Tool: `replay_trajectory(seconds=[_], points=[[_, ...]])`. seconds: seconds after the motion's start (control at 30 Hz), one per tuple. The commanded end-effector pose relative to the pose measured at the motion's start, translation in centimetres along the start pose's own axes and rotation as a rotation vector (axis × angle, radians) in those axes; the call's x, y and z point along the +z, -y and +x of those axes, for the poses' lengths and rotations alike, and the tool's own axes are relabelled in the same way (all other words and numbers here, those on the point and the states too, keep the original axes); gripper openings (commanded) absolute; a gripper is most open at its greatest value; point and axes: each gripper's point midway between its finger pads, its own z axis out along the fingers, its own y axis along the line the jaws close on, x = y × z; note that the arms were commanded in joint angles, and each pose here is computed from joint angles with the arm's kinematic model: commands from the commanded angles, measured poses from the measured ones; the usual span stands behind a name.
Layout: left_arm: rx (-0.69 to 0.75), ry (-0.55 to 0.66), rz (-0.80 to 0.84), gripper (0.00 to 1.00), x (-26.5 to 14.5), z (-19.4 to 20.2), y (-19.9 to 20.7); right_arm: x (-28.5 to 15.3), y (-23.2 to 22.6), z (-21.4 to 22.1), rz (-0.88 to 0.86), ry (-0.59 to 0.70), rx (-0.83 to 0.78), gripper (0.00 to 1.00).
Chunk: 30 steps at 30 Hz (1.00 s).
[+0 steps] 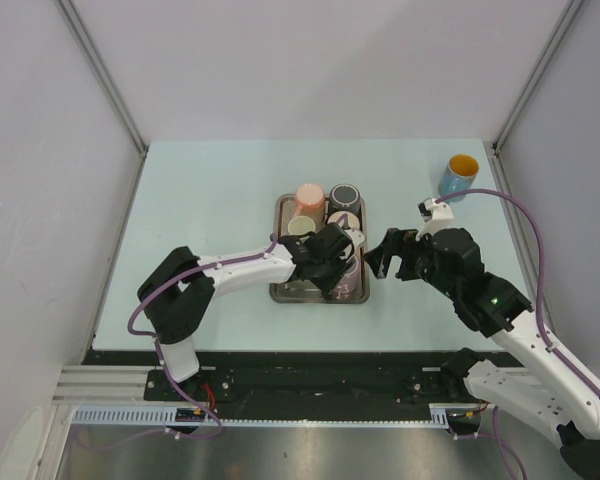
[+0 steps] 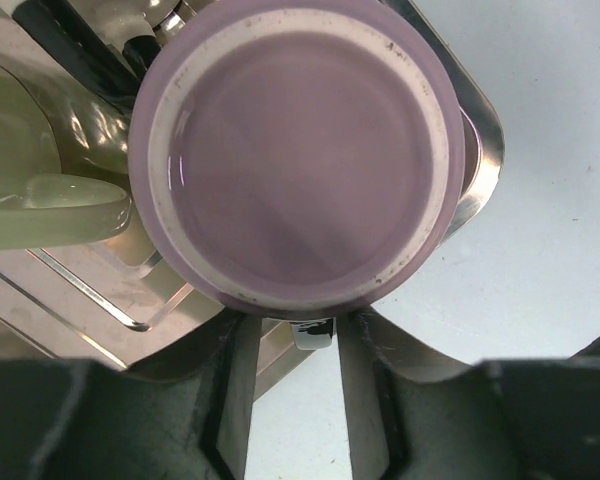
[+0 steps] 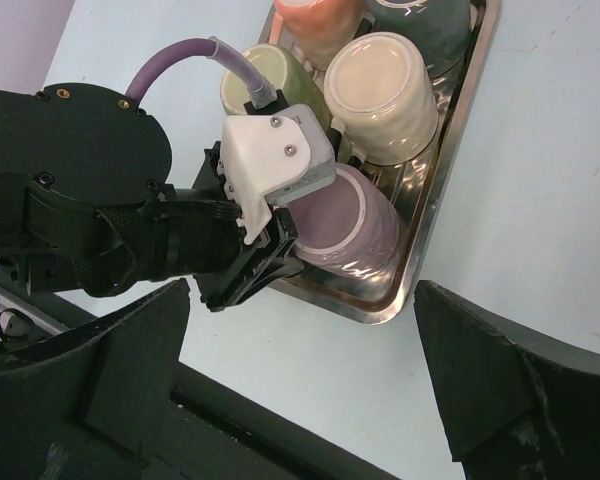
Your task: Turn the mug right side up
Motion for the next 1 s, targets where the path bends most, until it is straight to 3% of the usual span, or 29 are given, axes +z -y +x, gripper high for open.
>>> replay_trajectory(seconds=[0.0, 0.17, 0.33, 0.63, 0.97], points=[[0.043, 0.028, 0.027, 0.35, -0.2, -1.2, 0.6, -0.1, -0.3, -0.6, -0.011, 0.017, -0.004, 0.99], [0.045, 0.039, 0.03, 0.14, -0.5, -1.4, 0.7, -0.1, -0.4, -0.6, -0.015, 0.017, -0.003, 0.98], [0.043, 0.052, 0.041, 0.0, -1.0, -1.6, 0.8, -0.2, -0.5, -0.7, -0.021, 0.022, 0.0, 0.98], [0.02, 0.148, 0.082, 0.0, -3.3, -2.9, 1.8, -0.2, -0.6, -0.6, -0.024, 0.017, 0.0, 0.98], [-0.08, 0.371, 0.136, 0.0, -10.0, -5.8, 2.2, -1.3, -2.4, -2.0, -0.105, 0.048, 0.003, 0.98]])
